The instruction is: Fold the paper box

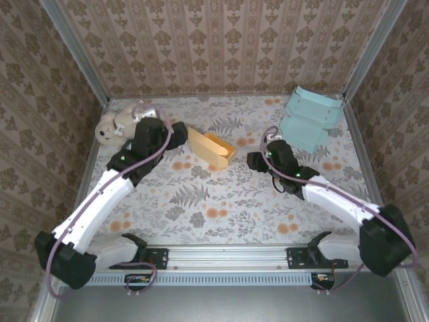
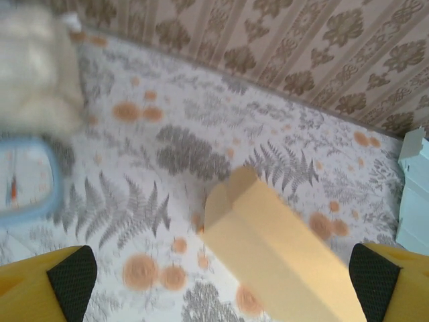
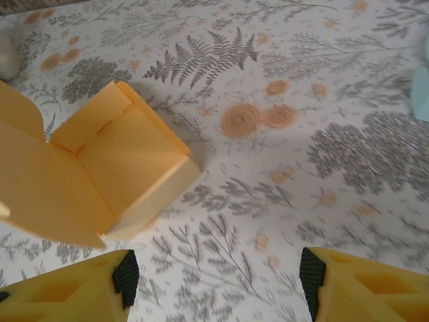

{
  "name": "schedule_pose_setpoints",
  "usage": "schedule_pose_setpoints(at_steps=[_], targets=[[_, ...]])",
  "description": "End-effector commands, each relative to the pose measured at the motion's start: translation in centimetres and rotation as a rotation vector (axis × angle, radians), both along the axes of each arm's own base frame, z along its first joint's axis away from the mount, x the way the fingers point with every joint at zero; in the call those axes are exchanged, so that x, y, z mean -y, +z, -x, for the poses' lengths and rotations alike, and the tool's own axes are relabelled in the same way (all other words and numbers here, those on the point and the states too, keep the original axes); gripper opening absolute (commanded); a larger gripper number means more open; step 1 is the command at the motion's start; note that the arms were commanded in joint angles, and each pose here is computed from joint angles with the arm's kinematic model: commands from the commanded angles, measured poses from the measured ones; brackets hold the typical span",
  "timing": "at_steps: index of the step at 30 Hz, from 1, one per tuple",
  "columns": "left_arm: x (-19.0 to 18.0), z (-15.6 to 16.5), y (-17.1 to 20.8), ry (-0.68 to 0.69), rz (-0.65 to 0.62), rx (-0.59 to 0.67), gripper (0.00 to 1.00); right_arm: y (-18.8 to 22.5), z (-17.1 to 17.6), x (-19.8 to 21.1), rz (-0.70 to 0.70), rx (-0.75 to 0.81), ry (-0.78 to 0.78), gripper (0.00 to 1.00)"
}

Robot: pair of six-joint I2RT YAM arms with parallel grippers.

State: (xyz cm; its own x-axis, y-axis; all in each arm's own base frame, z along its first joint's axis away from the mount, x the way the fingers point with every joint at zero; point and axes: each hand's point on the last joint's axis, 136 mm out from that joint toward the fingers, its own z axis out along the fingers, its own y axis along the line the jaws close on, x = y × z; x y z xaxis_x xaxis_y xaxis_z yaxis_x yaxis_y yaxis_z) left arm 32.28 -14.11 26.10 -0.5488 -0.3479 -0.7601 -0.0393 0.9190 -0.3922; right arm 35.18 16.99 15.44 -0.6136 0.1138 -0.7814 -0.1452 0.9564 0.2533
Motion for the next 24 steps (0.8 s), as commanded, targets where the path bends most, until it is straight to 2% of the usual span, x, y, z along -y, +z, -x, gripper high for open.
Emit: schedule_pose_setpoints(at_steps=[1,5,8,16,19,24], targets=[[0.9,2.4,-2.6,-0.005,0.127,-0.058,1.00,0.6,-2.5,-2.7,-0.051,0.048,0.058,0.68],[0.4,4.5,-2.8,-0.033,0.093,-0.015,1.00,-1.3,-4.1,-5.1,-0.097,0.019,0.101,0.66],[-0.7,5.3,-3.0,-0.011,0.073,0.019,1.00,-2.7,-3.8,-6.8,-0.133,0.010,0.119,0.66],[-2.3,5.9,-3.2,0.032,0.039,0.039,1.00,-5.4,1.1,-13.3,-0.217,-0.007,0.222,0.66],[-3.1,5.9,-3.1,0.062,0.005,0.044,1.00,-5.2,2.8,-15.9,-0.261,0.008,0.247,0.65],[-4.1,5.9,-2.8,0.092,-0.040,0.054,1.00,-4.0,5.2,-21.6,-0.253,0.045,0.355,0.66]])
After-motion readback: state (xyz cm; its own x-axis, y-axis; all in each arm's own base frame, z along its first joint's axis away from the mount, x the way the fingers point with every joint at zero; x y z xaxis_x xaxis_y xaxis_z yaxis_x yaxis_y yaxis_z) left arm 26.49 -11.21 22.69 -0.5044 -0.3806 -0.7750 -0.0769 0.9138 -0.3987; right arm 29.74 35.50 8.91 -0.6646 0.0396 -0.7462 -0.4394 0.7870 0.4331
